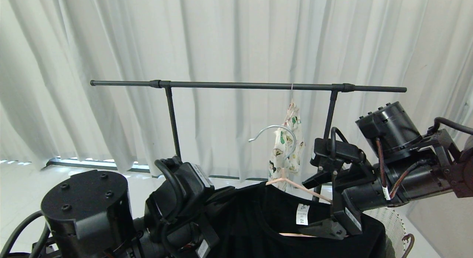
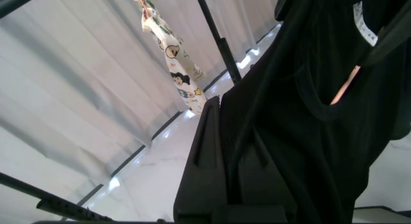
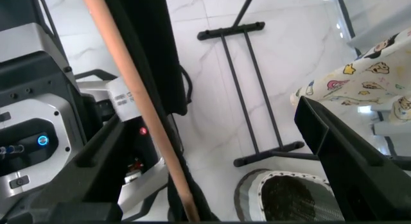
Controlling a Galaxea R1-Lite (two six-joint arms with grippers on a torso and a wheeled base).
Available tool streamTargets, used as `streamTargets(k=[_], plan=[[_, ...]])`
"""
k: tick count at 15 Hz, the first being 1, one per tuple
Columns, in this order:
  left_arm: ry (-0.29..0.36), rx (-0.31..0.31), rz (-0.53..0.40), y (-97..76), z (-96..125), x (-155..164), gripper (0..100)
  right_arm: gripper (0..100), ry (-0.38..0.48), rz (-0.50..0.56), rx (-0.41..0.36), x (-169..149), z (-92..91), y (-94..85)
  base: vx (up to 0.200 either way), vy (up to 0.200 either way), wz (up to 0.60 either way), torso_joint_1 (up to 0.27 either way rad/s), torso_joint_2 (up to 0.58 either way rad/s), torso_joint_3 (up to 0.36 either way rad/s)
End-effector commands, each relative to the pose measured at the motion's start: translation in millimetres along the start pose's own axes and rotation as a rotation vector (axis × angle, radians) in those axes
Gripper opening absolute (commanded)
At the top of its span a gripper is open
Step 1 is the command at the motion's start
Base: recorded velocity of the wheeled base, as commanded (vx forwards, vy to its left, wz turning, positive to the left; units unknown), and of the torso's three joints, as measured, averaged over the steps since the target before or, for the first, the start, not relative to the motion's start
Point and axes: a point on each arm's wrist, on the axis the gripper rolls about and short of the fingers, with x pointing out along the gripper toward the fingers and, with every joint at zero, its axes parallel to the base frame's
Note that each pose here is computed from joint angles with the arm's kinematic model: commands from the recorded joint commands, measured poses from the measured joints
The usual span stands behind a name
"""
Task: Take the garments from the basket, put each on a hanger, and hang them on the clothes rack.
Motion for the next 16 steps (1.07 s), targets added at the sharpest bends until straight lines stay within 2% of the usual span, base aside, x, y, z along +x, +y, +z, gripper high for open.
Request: streamTargets(k=[1, 2, 7, 9, 11, 14, 16], plan=[[-0.002, 0.0, 0.001, 0.0, 0.3, -0.1, 0, 100, 0.003, 0.002, 0.0, 1.3, -0.4, -0.3, 0.0, 0.0, 0.0, 0.0, 0.0, 0.0], [-0.002, 0.0, 0.001, 0.0, 0.3, -0.1, 0, 0, 0.003, 0.002, 0.0, 1.3, -0.4, -0.3, 0.0, 0.0, 0.0, 0.0, 0.0, 0.0], [-0.005, 0.001, -0.005, -1.1, 1.2, 0.0, 0, 0, 0.01, -0.016, -0.002, 1.6, -0.1, 0.0, 0.0, 0.0, 0.0, 0.0, 0.0, 0.0], [-0.021, 0.004, -0.013, -3.1, 5.2, 0.2, 0, 0, -0.016, -0.023, -0.017, 1.6, 1.9, -0.8, 0.0, 0.0, 0.0, 0.0, 0.0, 0.0], [-0.018, 0.006, -0.022, -5.2, 4.4, 0.5, 0, 0, -0.047, -0.036, -0.089, 2.2, 3.0, -2.0, 0.0, 0.0, 0.0, 0.0, 0.0, 0.0], [-0.006, 0.006, -0.025, -6.2, 1.6, 0.8, 0, 0, -0.113, -0.055, -0.245, -2.6, 4.6, -7.1, 0.0, 0.0, 0.0, 0.0, 0.0, 0.0], [-0.004, 0.006, -0.025, -6.2, 1.5, 1.5, 0, 0, -0.133, -0.067, -0.298, -5.9, 2.6, -8.3, 0.0, 0.0, 0.0, 0.0, 0.0, 0.0]])
